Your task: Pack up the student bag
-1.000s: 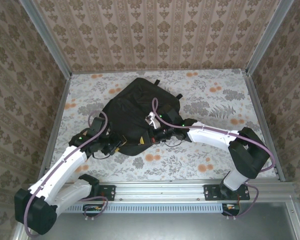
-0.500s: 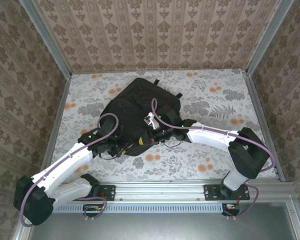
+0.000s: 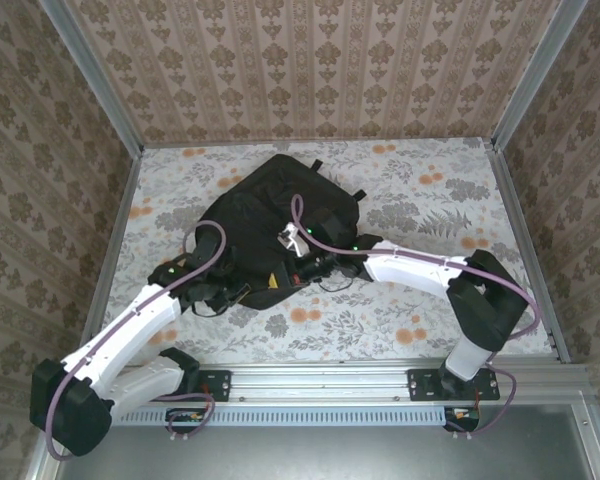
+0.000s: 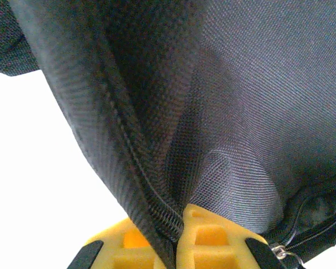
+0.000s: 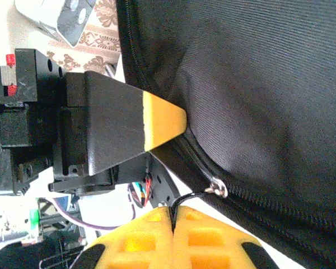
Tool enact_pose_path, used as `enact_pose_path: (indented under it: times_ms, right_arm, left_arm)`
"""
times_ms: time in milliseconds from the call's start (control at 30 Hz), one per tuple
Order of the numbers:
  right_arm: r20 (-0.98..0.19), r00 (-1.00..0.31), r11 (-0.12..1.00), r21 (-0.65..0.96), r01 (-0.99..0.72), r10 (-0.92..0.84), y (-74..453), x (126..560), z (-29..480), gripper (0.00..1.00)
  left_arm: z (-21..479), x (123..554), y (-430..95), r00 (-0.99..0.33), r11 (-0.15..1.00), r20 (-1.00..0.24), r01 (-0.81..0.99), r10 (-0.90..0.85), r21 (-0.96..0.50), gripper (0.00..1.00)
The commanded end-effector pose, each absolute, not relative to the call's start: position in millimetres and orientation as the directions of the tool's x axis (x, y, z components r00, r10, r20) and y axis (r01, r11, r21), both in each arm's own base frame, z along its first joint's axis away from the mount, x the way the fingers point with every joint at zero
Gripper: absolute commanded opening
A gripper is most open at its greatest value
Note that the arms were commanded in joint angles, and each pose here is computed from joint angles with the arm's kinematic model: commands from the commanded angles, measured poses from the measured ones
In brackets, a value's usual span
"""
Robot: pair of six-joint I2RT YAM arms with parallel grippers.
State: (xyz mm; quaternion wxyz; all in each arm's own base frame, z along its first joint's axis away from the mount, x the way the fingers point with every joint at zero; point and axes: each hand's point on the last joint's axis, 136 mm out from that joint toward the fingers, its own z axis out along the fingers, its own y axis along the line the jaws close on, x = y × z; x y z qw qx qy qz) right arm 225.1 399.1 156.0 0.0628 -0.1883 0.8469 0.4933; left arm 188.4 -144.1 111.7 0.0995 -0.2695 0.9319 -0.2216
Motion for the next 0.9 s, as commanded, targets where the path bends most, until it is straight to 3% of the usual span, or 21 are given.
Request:
enact_pose_path:
  times_ms: [0,333,867]
  right_arm:
    - [-0.327,-0.889,0.405,0.801,-0.440,-0.320,421,221,168,0.00]
    - [-0.304,-0.877,0.468,0.754,-0.461,-0.373,450,229,152,0.00]
    - [-0.296,-0.880,0.508,0.729,-0.459,-0.371,421,229,146,0.00]
  left_arm:
    - [128,194,-124,-0.842,0.792,-0.147,-0.409,-0.519,-0.453,0.01]
    - [128,203,-101,-0.868,0.810,-0.121,-0.388,-0.482,-0.440,0.02]
    - [129,202,-94,-0.865,0.811,-0.136,-0.382,-0.482,-0.444,0.02]
